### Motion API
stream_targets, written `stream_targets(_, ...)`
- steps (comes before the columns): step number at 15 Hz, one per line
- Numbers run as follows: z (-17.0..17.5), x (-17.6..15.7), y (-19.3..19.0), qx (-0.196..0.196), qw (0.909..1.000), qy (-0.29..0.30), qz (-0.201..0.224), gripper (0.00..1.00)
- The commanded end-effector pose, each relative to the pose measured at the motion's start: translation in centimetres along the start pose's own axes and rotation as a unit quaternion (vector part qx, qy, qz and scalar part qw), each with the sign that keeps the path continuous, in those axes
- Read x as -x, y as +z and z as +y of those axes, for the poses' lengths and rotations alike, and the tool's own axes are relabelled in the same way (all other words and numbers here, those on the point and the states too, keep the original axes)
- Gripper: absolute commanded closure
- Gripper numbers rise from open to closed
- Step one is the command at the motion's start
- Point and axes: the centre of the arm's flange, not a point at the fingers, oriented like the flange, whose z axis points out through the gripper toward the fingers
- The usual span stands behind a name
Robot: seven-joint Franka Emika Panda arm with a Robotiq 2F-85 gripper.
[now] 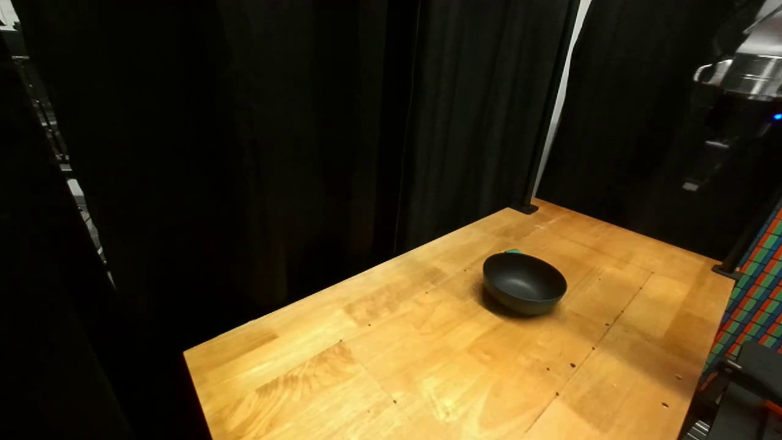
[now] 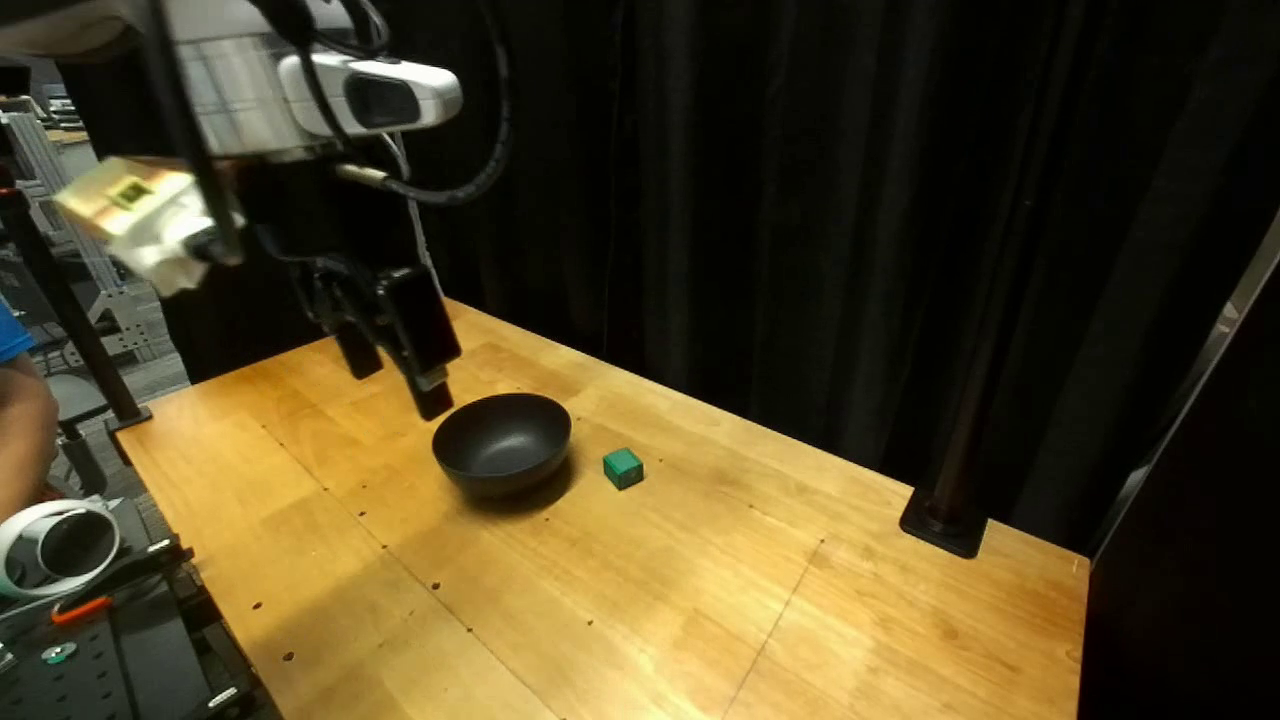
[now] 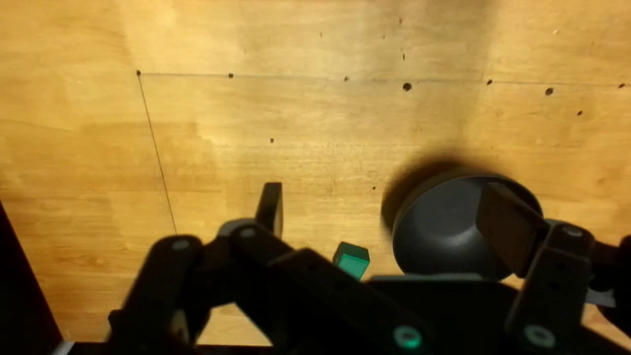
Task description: Pick the cube and put it in the bowl
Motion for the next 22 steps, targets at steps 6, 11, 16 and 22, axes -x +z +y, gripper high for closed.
stream_targets(6, -2.0, -17.1, 9.4, -0.013, 0.9986, 0.049, 0.018, 0.0)
stream_targets(11, -1.8, -22.4, 15.1, -0.057, 0.9939, 0.093, 0.02, 0.0)
stream_targets(16, -1.4, -24.8, 20.2, -0.068, 0.9926, 0.1, -0.002, 0.0)
stream_targets(22, -0.9, -25.3, 25.0, -0.081, 0.9911, 0.104, -0.015, 0.0)
